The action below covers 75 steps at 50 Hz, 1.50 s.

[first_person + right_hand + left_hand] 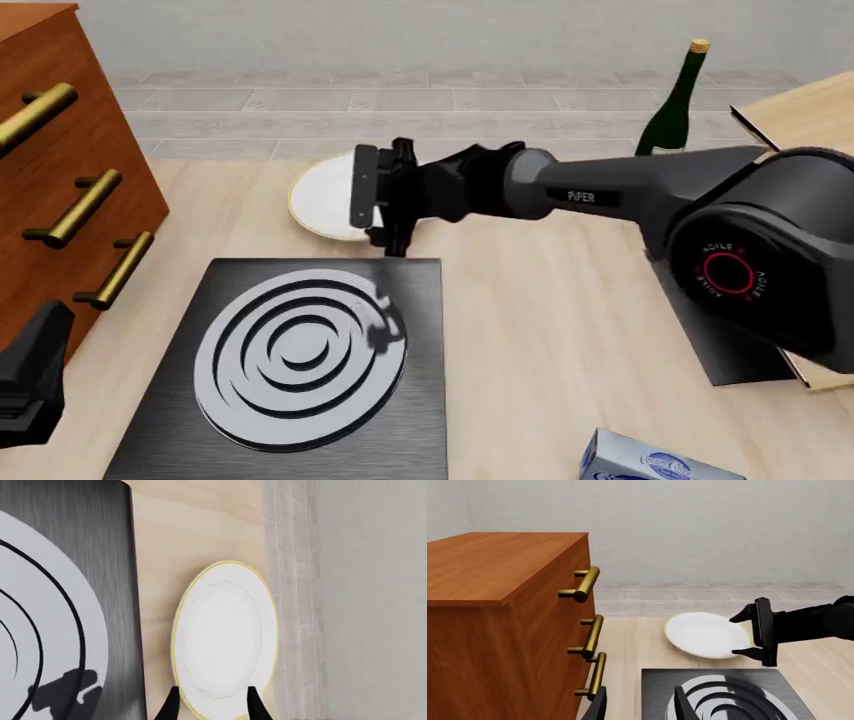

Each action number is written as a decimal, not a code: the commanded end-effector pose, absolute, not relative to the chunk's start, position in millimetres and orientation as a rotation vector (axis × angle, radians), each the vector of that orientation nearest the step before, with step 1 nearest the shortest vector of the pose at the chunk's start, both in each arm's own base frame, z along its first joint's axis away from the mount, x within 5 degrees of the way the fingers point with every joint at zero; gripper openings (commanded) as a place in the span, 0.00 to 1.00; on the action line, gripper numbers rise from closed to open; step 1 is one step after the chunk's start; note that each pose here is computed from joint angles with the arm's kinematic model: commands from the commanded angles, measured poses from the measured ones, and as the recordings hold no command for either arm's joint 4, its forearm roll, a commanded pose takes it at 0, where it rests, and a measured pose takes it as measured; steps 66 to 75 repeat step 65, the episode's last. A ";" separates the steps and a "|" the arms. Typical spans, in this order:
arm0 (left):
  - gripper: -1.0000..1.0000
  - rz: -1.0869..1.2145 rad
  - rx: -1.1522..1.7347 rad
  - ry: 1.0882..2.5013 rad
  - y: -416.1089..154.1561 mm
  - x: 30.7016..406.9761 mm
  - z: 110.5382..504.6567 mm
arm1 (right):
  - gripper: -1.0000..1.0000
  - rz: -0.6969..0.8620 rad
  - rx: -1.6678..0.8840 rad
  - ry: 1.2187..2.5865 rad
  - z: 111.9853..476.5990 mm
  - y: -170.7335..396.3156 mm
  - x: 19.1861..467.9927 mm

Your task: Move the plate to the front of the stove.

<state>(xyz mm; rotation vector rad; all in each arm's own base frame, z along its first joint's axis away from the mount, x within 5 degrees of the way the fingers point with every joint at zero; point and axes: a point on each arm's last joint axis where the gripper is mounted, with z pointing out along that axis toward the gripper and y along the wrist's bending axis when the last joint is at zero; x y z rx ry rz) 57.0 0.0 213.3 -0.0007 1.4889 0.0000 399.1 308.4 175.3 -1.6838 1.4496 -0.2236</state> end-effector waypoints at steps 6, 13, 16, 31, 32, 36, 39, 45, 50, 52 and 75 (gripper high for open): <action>1.00 0.000 -0.001 1.489 0.0 57.0 213.3 | 1.00 -0.232 -1.637 1.440 191.5 289.6 383.7; 1.00 0.000 -0.001 1.489 0.0 56.9 213.3 | 1.00 -0.231 -1.610 1.433 199.9 282.9 375.5; 1.00 0.000 -0.001 1.489 0.0 57.0 213.3 | 1.00 -0.230 -1.588 1.425 205.8 279.6 371.7; 1.00 0.000 -0.001 1.489 0.0 57.0 213.3 | 1.00 -0.207 -1.468 1.418 236.5 265.0 357.4; 1.00 0.000 -0.001 1.489 0.0 57.0 213.3 | 1.00 -0.205 -1.460 1.416 238.3 264.0 355.7; 1.00 0.000 -0.001 1.489 0.0 57.0 213.3 | 1.00 -0.185 -1.416 1.415 248.7 260.9 349.2; 1.00 0.000 -0.001 1.489 0.0 57.0 213.3 | 1.00 -0.167 -1.370 1.414 258.8 257.8 344.9; 1.00 0.000 -0.001 1.489 0.0 57.0 213.3 | 1.00 -0.125 -1.252 1.411 281.9 248.0 336.6; 1.00 0.000 -0.001 1.489 0.0 57.0 213.3 | 1.00 -0.092 -1.176 1.409 293.7 240.0 329.0; 1.00 0.000 -0.001 1.489 0.0 57.0 213.3 | 1.00 -0.085 -1.164 1.410 294.9 238.5 327.2; 1.00 0.000 -0.001 1.489 0.0 57.0 213.3 | 1.00 -0.028 -1.023 1.377 317.1 217.0 303.8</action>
